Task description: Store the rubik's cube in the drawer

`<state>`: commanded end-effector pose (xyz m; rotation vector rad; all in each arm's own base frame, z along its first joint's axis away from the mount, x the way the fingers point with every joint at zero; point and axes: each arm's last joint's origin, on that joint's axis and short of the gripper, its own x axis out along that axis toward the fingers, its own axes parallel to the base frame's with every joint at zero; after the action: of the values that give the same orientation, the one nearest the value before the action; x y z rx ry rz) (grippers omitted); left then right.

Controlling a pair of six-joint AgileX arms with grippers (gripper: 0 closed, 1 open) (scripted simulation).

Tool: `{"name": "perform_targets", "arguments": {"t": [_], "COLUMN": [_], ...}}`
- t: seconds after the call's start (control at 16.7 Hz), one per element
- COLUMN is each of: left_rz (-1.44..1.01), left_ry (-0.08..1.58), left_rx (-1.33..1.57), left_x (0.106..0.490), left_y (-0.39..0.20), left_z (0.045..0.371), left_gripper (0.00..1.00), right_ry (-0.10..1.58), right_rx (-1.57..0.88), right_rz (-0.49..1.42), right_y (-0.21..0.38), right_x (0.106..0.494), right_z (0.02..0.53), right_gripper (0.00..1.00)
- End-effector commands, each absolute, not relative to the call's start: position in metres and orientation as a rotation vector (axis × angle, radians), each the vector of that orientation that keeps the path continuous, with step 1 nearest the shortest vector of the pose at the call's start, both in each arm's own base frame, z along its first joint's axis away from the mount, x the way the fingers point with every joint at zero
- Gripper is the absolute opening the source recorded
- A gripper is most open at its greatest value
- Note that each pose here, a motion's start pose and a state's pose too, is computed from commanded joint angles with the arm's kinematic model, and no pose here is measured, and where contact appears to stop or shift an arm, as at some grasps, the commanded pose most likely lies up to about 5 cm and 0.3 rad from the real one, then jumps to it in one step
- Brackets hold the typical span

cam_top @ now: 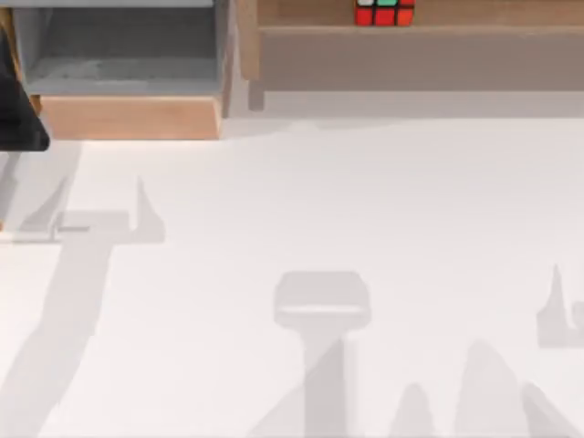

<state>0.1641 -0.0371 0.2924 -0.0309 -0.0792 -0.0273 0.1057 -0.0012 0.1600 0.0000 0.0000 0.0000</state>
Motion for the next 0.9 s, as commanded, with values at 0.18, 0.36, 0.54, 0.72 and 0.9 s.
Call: {"name": "perform_targets", "arguments": {"t": [0.18,0.36,0.54,0.72,0.9], "left_rz": [-0.031,-0.032,-0.032,-0.030,-0.025], "left_ry": [-0.051,-0.017,0.010,0.024,0.020], "left_rx": [-0.025,-0.009,0.012,0.027,0.024], "left_x": [0.223,0.286,0.337,0.365,0.373], "left_y": [-0.077,-0.140,-0.214,-0.284,-0.336], "left_z": [0.319,0.317,0.285,0.236,0.190], "left_gripper": [1.00,1.00,1.00,1.00,1.00], "right_ry": [0.000,0.000,0.000,0.000,0.000], "right_rx": [0.000,0.000,0.000,0.000,0.000], "right_rz": [0.000,0.000,0.000,0.000,0.000], "right_y": [-0.001,-0.001,-0.001,-0.001,-0.001], "right_x": [0.106,0.106,0.106,0.106,0.106], "right_z": [0.160,0.160,0.160,0.160,0.160], "right_gripper": [1.00,1.00,1.00,1.00,1.00]}}
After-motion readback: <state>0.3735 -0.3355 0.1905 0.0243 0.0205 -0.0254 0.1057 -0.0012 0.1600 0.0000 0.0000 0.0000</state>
